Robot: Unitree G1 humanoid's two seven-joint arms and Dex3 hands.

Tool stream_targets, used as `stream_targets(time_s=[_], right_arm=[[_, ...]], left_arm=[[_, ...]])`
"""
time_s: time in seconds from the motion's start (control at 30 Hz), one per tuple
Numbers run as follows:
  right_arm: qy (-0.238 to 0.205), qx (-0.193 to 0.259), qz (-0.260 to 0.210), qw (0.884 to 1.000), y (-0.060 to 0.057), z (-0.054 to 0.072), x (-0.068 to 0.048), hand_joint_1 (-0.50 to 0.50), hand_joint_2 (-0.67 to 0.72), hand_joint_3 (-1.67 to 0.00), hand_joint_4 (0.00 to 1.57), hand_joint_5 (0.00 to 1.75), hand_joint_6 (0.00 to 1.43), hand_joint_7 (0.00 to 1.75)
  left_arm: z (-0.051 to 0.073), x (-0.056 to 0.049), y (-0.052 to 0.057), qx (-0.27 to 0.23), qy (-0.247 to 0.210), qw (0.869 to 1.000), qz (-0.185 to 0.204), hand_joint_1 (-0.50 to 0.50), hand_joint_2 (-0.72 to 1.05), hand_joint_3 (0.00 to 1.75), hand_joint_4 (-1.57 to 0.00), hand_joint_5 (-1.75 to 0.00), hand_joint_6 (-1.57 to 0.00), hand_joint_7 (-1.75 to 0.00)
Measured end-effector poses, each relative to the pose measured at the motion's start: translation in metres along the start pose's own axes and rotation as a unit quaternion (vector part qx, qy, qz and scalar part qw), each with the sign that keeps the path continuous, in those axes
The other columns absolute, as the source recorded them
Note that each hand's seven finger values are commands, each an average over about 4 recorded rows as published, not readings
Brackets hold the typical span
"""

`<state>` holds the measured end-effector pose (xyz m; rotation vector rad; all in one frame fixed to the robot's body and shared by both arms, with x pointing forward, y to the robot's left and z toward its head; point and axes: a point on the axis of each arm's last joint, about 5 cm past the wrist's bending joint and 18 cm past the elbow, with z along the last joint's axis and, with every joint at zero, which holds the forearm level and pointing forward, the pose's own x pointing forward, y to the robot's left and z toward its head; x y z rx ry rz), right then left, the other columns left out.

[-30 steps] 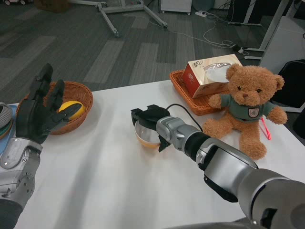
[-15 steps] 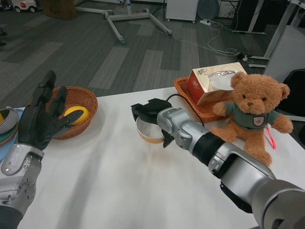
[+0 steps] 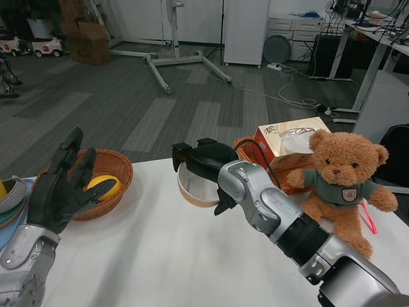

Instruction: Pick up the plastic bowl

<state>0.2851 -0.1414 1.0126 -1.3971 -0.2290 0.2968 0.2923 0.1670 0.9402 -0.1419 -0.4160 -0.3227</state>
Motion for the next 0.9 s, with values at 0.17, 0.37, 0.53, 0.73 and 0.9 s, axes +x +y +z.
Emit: stream_targets(time_s=[0.17, 0.37, 0.53, 0.73, 0.9], right_arm=[[-0.003, 0.009, -0.027, 1.0, -0.007, 0.003, -0.01, -0.38, -0.6, -1.51, 1.4, 1.65, 1.31, 1.54], [-0.015, 0.012, -0.054, 0.998, -0.016, 0.009, -0.017, -0.39, -0.6, -1.51, 1.4, 1.65, 1.31, 1.54], [-0.015, 0.017, -0.052, 0.998, -0.018, 0.01, -0.018, -0.38, -0.6, -1.51, 1.4, 1.65, 1.29, 1.54], [-0.021, 0.026, -0.042, 0.999, -0.017, 0.01, -0.018, -0.38, -0.6, -1.51, 1.4, 1.65, 1.29, 1.54], [-0.024, 0.028, -0.032, 0.999, -0.014, 0.011, -0.017, -0.38, -0.6, -1.51, 1.4, 1.65, 1.28, 1.54]], left_arm=[[0.0, 0.0, 0.0, 0.0, 0.0, 1.0, 0.0, -0.5, 0.78, 0.0, 0.0, 0.0, 0.0, 0.0], [0.0, 0.0, 0.0, 0.0, 0.0, 1.0, 0.0, -0.5, 0.78, 0.0, 0.0, 0.0, 0.0, 0.0], [0.0, 0.0, 0.0, 0.0, 0.0, 1.0, 0.001, -0.5, 0.78, 0.0, 0.0, 0.0, 0.0, 0.0], [0.0, 0.0, 0.001, 0.0, -0.001, 1.0, 0.003, -0.5, 0.78, 0.0, 0.0, 0.0, 0.0, 0.0], [0.0, 0.0, 0.001, 0.0, -0.001, 1.0, 0.003, -0.5, 0.78, 0.0, 0.0, 0.0, 0.0, 0.0]])
